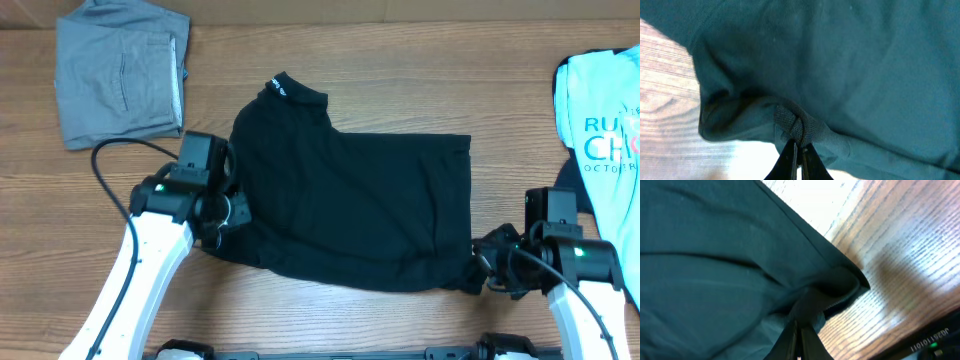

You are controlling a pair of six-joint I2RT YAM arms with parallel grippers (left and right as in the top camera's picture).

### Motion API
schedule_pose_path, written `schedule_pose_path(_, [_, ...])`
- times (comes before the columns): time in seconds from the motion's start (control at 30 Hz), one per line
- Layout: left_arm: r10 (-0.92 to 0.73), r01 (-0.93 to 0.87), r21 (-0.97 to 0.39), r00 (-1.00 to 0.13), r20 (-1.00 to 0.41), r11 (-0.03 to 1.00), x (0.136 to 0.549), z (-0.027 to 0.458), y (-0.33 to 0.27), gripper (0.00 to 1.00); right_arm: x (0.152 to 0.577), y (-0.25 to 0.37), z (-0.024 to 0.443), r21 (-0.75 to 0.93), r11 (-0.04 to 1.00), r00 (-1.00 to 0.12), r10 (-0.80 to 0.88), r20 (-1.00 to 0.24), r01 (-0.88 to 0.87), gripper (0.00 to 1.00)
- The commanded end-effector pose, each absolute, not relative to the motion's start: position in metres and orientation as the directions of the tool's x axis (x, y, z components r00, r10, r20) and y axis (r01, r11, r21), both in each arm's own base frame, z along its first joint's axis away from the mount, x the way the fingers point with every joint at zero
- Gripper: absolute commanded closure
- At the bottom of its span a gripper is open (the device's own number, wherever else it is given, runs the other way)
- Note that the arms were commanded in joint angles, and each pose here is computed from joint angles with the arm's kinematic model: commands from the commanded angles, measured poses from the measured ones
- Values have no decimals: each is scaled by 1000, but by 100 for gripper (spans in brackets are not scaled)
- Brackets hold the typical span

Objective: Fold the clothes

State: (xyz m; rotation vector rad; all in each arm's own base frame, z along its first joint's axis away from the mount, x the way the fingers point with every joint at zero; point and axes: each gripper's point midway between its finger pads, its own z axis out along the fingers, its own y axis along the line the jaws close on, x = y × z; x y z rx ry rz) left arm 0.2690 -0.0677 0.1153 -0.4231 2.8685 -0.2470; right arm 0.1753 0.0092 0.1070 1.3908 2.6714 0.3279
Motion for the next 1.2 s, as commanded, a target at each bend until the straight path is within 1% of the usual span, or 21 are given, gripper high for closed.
schedule_pose_path(0.0, [-318,-290,-155,-927,-201,944,276,103,-63,96,182,5,98,212,546,-559,829,5,811,96])
schedule_pose_path(0.17, [-323,-315,-74,-912,-251,946,290,94,-48,96,205,2,91,238,544,-556,831,-17,805,96])
schedule_pose_path(0.4, [-346,-349,-48,-887,-305,936,301,96,-36,96,231,-1,95,307,547,-551,831,-82,779,96])
schedule_pose_path(0.57, [-350,-363,-29,-869,-350,931,309,99,-29,96,237,-10,95,296,550,-537,833,-132,781,96])
schedule_pose_path(0.77, [-350,-371,-25,-851,-391,928,319,102,-26,96,236,-11,90,274,550,-539,834,-120,789,96])
schedule_pose_path(0.97, [-352,-372,-35,-838,-418,928,326,105,-25,96,236,-11,73,236,548,-544,834,-88,802,96])
schedule_pose_path(1.07, [-352,-371,-39,-834,-425,928,328,106,-26,93,241,-11,69,235,548,-545,834,-87,802,96])
schedule_pose_path(1.1, [-352,-371,-41,-833,-427,928,329,106,-26,85,243,-12,69,240,550,-545,833,-92,800,96])
schedule_pose_path(1.13, [-348,-368,-40,-834,-428,929,329,106,-26,71,245,-12,69,245,553,-548,831,-98,796,96])
schedule_pose_path(1.17, [-341,-361,-38,-836,-431,932,330,106,-26,49,248,-12,70,252,556,-549,829,-104,792,91])
